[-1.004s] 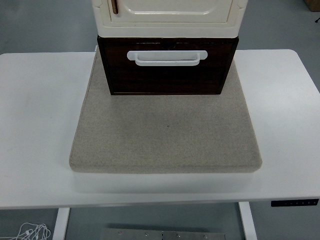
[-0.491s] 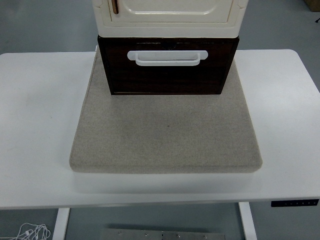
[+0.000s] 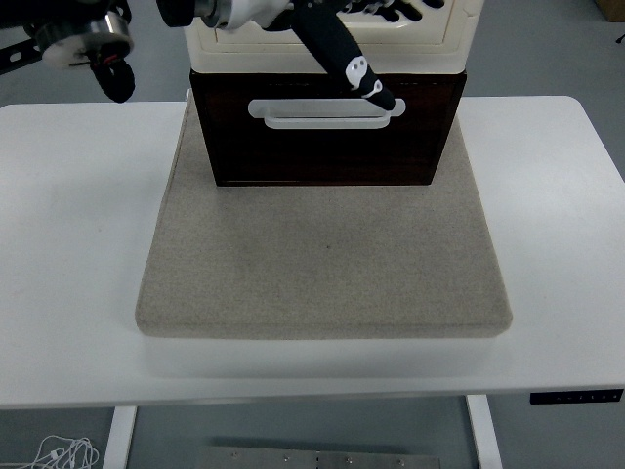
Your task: Open the drawer under the combination cabinet
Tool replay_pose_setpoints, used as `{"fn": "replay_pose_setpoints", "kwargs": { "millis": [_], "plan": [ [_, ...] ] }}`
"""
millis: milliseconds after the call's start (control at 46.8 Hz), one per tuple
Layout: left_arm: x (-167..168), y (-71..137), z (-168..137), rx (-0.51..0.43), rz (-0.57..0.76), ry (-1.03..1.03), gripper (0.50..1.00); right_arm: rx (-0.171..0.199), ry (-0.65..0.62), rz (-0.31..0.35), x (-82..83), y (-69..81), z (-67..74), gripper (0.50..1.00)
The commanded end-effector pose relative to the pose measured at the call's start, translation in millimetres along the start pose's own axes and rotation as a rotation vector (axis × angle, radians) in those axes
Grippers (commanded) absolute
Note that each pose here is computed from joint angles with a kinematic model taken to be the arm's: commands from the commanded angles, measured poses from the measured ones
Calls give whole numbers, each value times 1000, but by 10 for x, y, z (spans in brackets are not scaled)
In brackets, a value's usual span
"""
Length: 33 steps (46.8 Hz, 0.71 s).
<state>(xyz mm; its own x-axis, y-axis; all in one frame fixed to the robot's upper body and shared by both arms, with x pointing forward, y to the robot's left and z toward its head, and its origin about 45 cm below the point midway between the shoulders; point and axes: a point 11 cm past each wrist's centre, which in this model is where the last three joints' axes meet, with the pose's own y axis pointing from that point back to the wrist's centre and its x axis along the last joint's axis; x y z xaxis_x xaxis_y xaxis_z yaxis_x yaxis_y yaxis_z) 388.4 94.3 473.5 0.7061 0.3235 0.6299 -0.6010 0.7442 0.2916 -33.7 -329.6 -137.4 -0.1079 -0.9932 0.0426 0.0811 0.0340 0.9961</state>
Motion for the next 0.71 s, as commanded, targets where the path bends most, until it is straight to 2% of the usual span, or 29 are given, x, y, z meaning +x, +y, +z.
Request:
{"fn": "replay_pose_setpoints", "kwargs": {
  "millis": [0, 85, 299, 556, 684],
  "plan": [
    [-74, -34, -118, 85, -27, -8, 1000, 0, 0, 0, 0, 0, 0, 926],
    [-180, -90, -235, 169, -58, -20, 1000, 0, 0, 2, 2, 0, 0, 928],
    [-278, -179, -414, 311, -78, -39, 1000, 0, 0, 0, 0, 0, 0, 926],
    [-245, -257, -487, 419, -61, -33, 1000, 0, 0, 2, 2, 0, 0, 926],
    [-237, -317, -476, 430, -41, -31, 1000, 0, 0, 0, 0, 0, 0, 928]
  ]
}}
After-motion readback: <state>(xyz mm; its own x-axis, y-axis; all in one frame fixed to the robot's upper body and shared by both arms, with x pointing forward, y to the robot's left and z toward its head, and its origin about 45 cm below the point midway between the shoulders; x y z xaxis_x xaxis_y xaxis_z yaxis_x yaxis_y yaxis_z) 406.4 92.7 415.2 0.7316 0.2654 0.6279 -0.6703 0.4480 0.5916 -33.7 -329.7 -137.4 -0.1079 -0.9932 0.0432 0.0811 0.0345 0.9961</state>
